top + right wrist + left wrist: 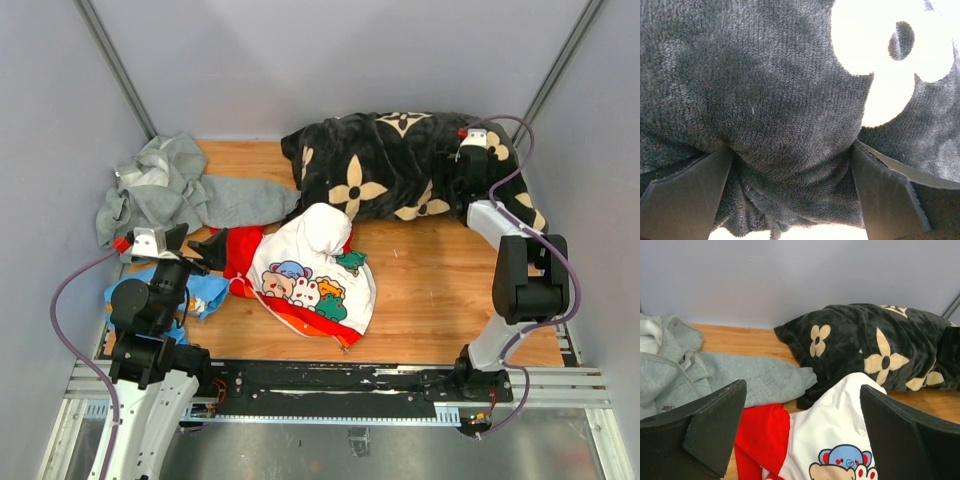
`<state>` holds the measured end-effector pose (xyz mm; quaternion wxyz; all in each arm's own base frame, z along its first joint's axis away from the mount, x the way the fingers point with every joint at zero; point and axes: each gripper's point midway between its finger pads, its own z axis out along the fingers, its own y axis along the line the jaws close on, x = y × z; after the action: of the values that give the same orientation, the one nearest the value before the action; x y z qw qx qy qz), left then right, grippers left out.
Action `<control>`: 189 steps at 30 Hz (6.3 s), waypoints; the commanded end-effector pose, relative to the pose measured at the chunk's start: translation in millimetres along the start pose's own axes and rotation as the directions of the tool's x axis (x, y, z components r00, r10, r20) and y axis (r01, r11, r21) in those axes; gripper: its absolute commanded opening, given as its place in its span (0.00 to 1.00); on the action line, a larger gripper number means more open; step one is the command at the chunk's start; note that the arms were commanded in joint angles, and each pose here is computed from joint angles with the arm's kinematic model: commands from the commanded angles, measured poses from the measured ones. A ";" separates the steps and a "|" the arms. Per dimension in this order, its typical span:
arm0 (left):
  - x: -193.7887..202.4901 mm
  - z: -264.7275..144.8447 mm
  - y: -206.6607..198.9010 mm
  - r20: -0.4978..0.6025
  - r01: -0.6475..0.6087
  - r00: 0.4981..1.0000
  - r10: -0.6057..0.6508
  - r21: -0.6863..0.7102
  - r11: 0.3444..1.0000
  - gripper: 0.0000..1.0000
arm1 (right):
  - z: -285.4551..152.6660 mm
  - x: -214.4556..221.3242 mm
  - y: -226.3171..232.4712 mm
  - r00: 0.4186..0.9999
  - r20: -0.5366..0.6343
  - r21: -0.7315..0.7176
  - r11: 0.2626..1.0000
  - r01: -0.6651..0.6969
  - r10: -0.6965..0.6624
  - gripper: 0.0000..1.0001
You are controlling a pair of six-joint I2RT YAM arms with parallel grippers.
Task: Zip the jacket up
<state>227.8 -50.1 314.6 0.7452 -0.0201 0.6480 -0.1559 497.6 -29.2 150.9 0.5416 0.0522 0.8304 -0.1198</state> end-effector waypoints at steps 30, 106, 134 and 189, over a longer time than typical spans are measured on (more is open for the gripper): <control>109.6 20.7 -33.4 -0.452 0.354 0.827 -0.335 -0.045 0.934 0.99 | -217.7 53.0 124.3 0.991 -0.057 -0.546 0.835 0.070 -0.121 0.98; 223.6 3.9 -37.7 -0.528 0.350 0.701 -0.480 -0.332 0.876 0.99 | -321.0 149.8 294.4 0.815 0.087 -0.802 0.445 0.399 -0.573 0.90; 260.7 -4.9 -10.2 -0.325 0.483 0.602 -0.729 -0.579 0.657 0.91 | -274.5 128.4 277.3 0.916 -0.005 -0.773 0.583 0.251 -0.400 0.01; -1.2 116.8 -114.8 -0.452 0.014 0.891 0.048 0.133 0.991 0.05 | -344.8 -18.2 145.3 0.974 0.197 -0.674 0.705 0.219 -0.114 0.06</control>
<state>286.1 -146.0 435.6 0.6462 0.0182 0.7341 -0.2080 210.3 213.5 321.4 0.5895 -0.2664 0.7344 0.2055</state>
